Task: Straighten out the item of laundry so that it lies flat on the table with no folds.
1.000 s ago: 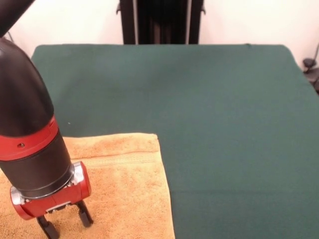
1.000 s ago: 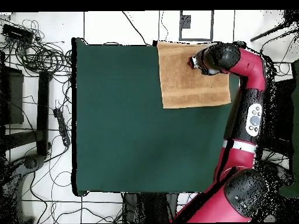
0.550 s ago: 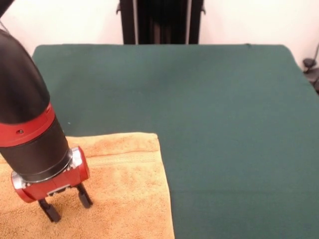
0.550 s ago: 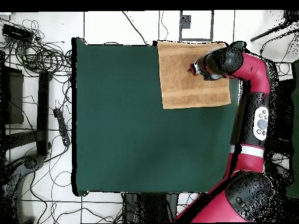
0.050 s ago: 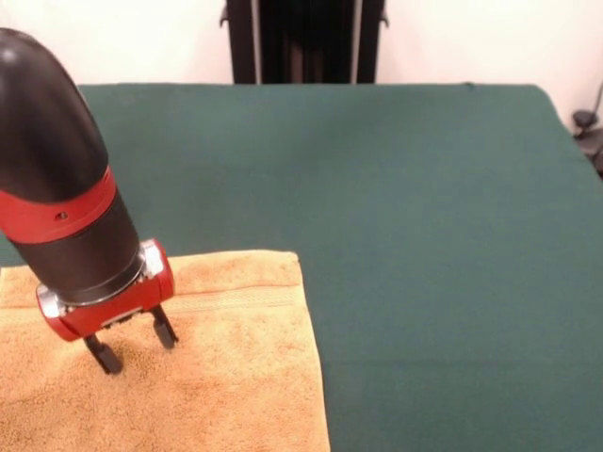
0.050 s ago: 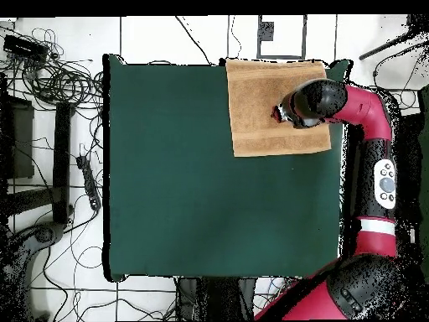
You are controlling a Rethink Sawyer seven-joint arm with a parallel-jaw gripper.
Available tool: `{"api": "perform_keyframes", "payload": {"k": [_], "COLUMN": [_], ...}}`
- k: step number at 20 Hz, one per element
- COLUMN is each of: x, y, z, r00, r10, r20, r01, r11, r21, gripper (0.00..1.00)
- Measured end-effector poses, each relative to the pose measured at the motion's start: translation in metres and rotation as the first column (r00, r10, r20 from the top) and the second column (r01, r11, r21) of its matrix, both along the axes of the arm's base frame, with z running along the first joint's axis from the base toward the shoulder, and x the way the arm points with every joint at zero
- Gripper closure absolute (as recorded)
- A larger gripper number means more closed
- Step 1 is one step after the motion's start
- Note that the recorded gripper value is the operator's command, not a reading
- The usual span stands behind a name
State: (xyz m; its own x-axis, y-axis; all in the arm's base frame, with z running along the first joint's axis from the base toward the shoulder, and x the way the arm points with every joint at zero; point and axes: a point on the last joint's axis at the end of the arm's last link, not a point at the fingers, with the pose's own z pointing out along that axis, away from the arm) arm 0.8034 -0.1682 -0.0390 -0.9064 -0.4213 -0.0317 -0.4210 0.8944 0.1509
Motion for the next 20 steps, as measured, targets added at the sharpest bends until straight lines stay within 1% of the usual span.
{"api": "perform_keyframes", "payload": {"k": [4, 6, 11, 14, 15, 17, 20], "x": [-0.010, -0.018, -0.028, -0.031, -0.032, -0.033, -0.037], "y": [-0.002, -0.003, -0.002, -0.001, 0.001, 0.004, 0.009], "z": [0.001, 0.001, 0.001, 0.001, 0.001, 0.001, 0.002], "r00": [1.000, 0.999, 0.998, 0.999, 0.999, 0.998, 0.995], "r10": [0.011, 0.019, 0.014, -0.007, -0.030, -0.052, -0.095], "r20": [-0.021, -0.043, -0.059, -0.043, -0.030, -0.020, -0.015], "r01": [-0.011, -0.020, -0.016, 0.005, 0.028, 0.050, 0.093], "r11": [1.000, 1.000, 0.999, 0.999, 0.998, 0.996, 0.992], "r21": [-0.012, -0.024, -0.034, -0.045, -0.059, -0.071, -0.087], "gripper": [0.00, 0.00, 0.00, 0.00, 0.00, 0.00, 0.00]}}
